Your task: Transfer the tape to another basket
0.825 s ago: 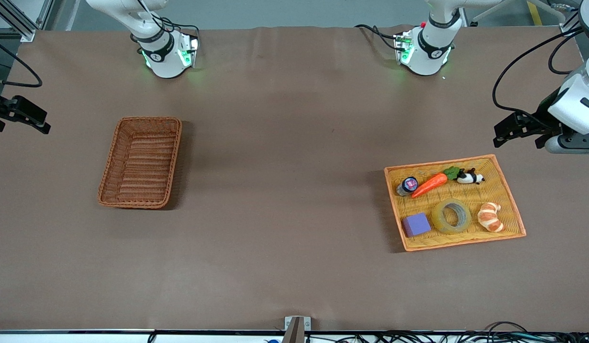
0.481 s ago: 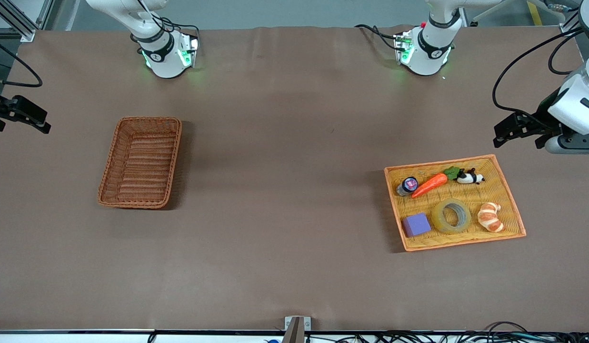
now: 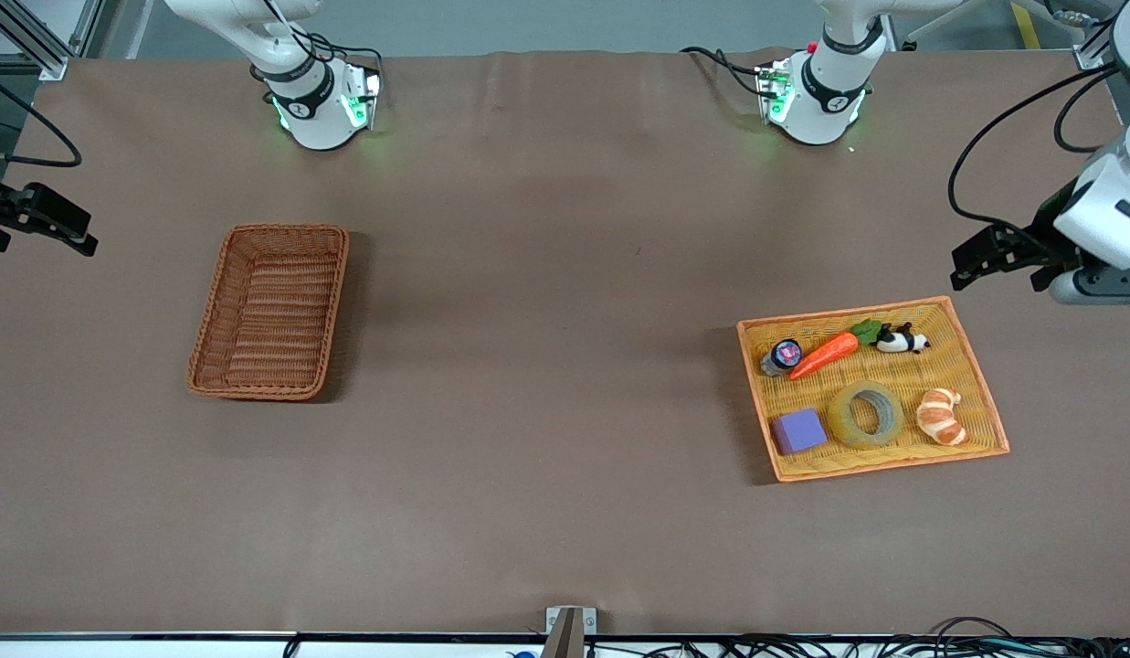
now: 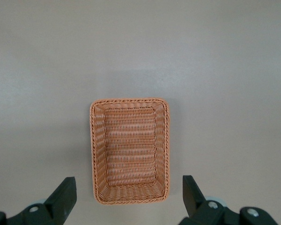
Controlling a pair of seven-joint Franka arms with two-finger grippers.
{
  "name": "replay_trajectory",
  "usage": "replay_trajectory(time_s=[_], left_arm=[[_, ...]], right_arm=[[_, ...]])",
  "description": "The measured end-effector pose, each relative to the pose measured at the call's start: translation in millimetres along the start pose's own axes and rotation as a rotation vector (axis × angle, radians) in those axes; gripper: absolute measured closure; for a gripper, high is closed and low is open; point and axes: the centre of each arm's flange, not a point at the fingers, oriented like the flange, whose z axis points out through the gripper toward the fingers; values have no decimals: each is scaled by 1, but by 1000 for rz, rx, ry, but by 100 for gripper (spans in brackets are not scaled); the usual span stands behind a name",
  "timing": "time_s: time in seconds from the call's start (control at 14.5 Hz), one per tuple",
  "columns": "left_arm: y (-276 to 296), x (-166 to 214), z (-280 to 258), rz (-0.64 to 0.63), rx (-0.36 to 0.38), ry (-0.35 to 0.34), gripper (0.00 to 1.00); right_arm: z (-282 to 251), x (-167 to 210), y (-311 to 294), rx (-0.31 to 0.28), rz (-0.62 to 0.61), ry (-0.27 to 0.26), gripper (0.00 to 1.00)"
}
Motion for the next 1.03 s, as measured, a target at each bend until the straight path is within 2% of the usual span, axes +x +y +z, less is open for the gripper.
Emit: replay_trajectory(time_s=[0.28,0.55,1.03], left_arm=[[-21,33,74,-18,42,-50,0],[-35,63,155,-34,42,-54,0],[-40,83,268,-35,38,-73,0]], right_arm=[[0,0,0,0,0,-4,0],[2,-2,0,0,-1,-18,0],[2,-2,0,0,-1,-21,0]])
